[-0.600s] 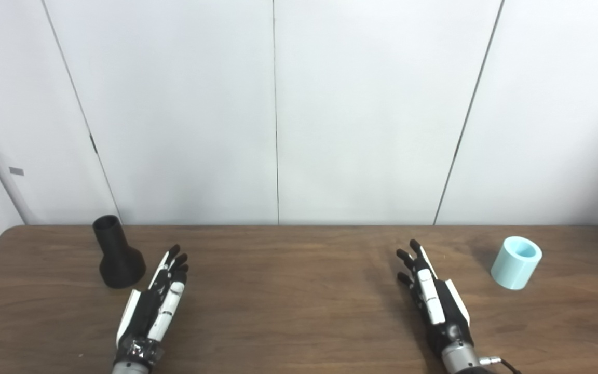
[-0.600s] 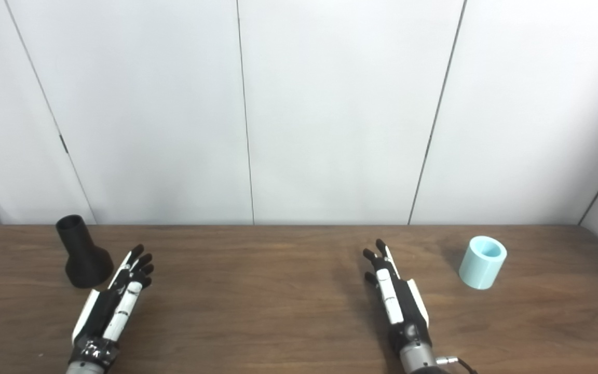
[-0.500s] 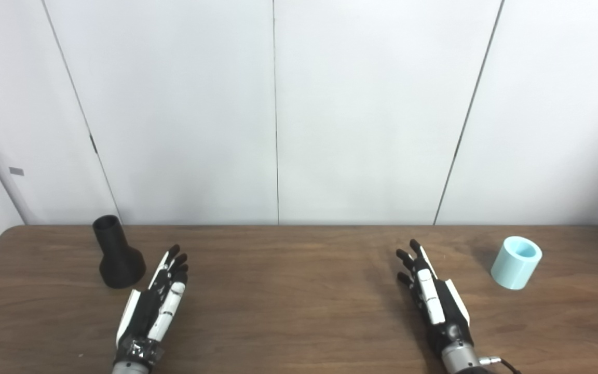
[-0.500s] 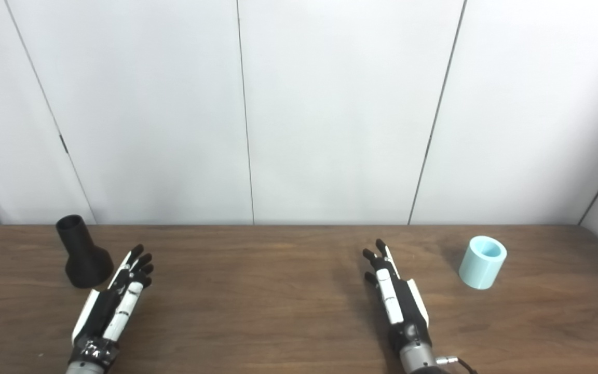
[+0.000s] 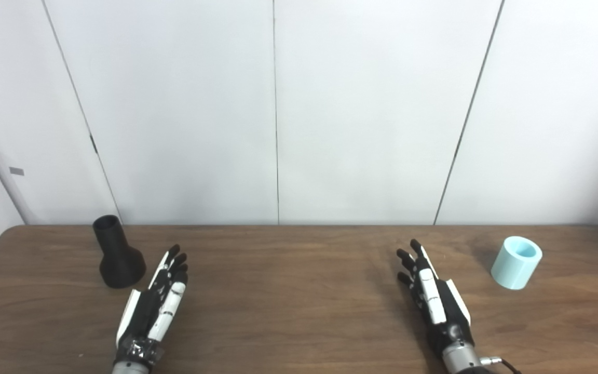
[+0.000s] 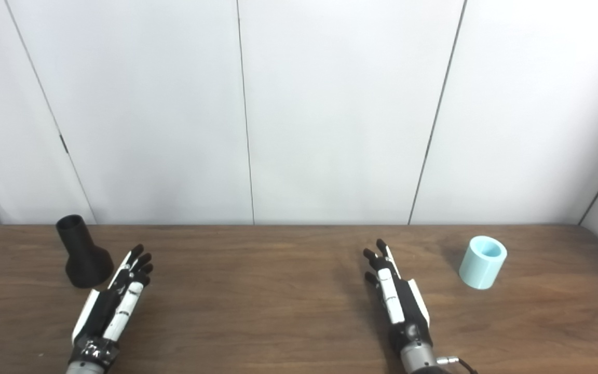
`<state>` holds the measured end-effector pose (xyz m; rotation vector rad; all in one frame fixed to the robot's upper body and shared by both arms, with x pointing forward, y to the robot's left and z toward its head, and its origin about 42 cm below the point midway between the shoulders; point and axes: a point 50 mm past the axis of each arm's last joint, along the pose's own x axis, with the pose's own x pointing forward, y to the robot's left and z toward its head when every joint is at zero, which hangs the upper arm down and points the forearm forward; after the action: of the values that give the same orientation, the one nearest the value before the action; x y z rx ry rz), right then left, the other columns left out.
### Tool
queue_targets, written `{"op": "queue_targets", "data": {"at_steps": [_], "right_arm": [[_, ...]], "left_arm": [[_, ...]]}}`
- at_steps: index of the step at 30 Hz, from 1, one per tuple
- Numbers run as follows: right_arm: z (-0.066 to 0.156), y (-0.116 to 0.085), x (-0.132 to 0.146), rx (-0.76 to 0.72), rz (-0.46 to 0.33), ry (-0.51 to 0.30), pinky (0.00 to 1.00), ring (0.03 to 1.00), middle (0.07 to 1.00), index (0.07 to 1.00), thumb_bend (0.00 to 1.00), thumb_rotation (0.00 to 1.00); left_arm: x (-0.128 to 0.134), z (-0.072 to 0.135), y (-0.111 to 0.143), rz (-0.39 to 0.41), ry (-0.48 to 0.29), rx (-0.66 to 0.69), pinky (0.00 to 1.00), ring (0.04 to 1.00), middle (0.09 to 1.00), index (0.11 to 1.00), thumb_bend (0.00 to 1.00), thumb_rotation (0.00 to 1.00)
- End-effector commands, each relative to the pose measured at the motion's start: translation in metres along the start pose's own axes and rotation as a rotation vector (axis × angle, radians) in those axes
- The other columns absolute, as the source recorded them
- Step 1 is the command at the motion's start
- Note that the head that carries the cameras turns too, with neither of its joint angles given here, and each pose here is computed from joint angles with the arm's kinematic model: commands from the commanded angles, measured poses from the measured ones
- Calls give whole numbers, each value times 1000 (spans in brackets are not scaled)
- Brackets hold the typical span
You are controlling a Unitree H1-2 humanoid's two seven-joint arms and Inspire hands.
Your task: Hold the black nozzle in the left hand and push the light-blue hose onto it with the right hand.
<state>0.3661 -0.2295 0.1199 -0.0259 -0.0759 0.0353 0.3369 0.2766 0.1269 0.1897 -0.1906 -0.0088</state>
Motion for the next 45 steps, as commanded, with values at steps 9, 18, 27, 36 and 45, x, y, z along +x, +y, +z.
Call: {"op": "queue_targets", "data": {"at_steps": [9, 18, 27, 36, 45], "right_arm": [[-10, -23, -4, -37, 12, 47, 1000, 965, 925, 1000, 447, 1000], [-16, -47, 0, 7, -7, 41, 1000, 980, 937, 1000, 411, 1000], [-14, -50, -5, 11, -8, 36, 1000, 972, 928, 1000, 422, 1000], [-11, -50, -6, 16, 4, 31, 1000, 997, 946, 1000, 437, 1000], [-8, -52, -3, -42, 11, 37, 1000, 997, 937, 1000, 447, 1000]], "left_arm": [[-12, -11, -23, 5, 59, 4, 888, 918, 940, 970, 341, 649], [-10, -3, -46, 8, 121, 57, 906, 913, 937, 975, 327, 638], [-9, 0, -49, 77, 68, 132, 857, 868, 889, 946, 558, 417], [-7, 42, -32, 224, -82, 341, 654, 731, 788, 870, 787, 135], [-10, 93, 3, 324, -54, 495, 645, 707, 770, 818, 885, 95]]}}
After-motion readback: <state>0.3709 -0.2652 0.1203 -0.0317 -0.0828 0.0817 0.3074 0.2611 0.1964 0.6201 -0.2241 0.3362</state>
